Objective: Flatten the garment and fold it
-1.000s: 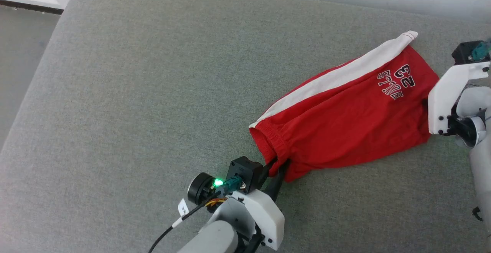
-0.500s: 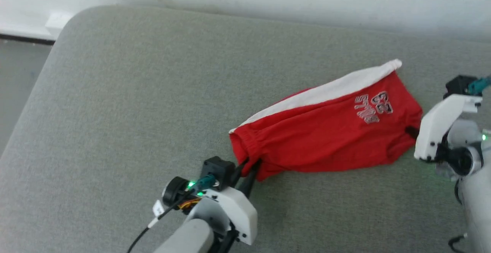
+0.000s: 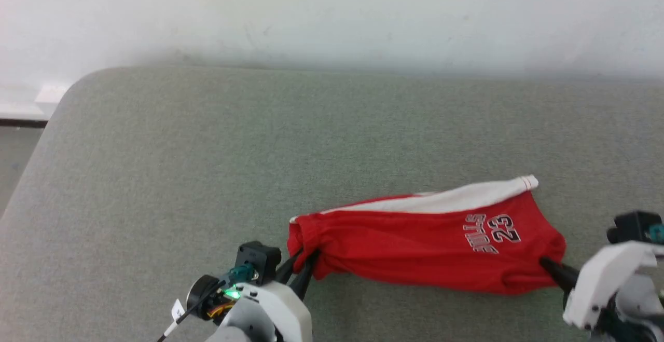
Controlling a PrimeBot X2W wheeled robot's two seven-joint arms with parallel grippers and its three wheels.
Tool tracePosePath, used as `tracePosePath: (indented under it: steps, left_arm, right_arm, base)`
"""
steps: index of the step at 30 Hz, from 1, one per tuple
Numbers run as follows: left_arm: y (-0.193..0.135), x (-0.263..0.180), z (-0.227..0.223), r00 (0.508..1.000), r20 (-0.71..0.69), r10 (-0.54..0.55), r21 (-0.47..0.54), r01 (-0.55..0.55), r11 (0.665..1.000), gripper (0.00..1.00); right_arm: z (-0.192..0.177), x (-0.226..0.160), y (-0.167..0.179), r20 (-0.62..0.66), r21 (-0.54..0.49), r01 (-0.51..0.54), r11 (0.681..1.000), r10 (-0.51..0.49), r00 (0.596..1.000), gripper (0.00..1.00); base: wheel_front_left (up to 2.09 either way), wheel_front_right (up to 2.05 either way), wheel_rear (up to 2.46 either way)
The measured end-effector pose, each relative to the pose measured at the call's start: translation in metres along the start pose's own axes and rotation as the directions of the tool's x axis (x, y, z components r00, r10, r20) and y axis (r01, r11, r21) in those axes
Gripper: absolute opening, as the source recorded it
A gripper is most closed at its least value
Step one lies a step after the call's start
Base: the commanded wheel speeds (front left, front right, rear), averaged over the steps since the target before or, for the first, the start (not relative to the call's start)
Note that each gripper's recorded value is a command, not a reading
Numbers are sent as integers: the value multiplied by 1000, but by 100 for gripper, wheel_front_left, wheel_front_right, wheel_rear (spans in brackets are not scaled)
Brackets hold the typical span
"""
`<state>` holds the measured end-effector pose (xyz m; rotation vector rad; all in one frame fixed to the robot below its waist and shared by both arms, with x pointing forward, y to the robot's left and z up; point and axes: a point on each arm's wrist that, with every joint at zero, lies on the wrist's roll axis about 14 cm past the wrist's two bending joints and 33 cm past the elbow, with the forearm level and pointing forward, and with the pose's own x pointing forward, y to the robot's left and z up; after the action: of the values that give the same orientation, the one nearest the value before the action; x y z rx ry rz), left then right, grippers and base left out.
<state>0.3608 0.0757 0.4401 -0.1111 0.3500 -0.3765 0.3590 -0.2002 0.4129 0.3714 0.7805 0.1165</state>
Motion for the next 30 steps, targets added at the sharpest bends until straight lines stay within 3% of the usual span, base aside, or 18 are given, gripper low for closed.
tracePosePath:
  steps: [6,14,15,16,17,18,23,30]
  left_arm:
    - [-8,-10,-18,995,-82,-52,13,53,998,0]
    - [-6,-26,-57,969,-238,-66,-24,62,998,0]
    - [-6,-27,-59,967,-245,-66,-28,61,998,0]
    - [-6,-28,-60,965,-252,-68,-30,62,998,44]
    - [-6,-28,-60,965,-252,-68,-30,63,998,93]
    - [-6,-29,-60,966,-251,-68,-29,62,998,100]
    - [-6,-33,-52,976,-209,-63,-20,60,998,100]
    - [13,-42,2,1000,7,6,10,-6,1000,100]
  right_arm:
    - [-28,-32,-3,54,29,43,999,-44,998,0]
    - [-61,-31,2,41,53,45,998,-47,998,0]
    - [-61,-30,0,43,32,53,998,-55,998,45]
    - [-62,-30,-2,44,9,64,998,-64,997,100]
    - [-60,-30,-5,52,-4,72,997,-71,996,100]
    - [-59,-30,-7,56,-12,77,997,-76,996,100]
    - [-38,-36,-10,109,-68,77,995,-70,992,100]
    - [6,-49,-3,231,-138,64,988,-31,972,100]
  base:
    - [0,0,0]
    - [0,0,0]
    - [0,0,0]
    - [0,0,0]
    - [0,0,0]
    - [0,0,0]
    - [0,0,0]
    - [0,0,0]
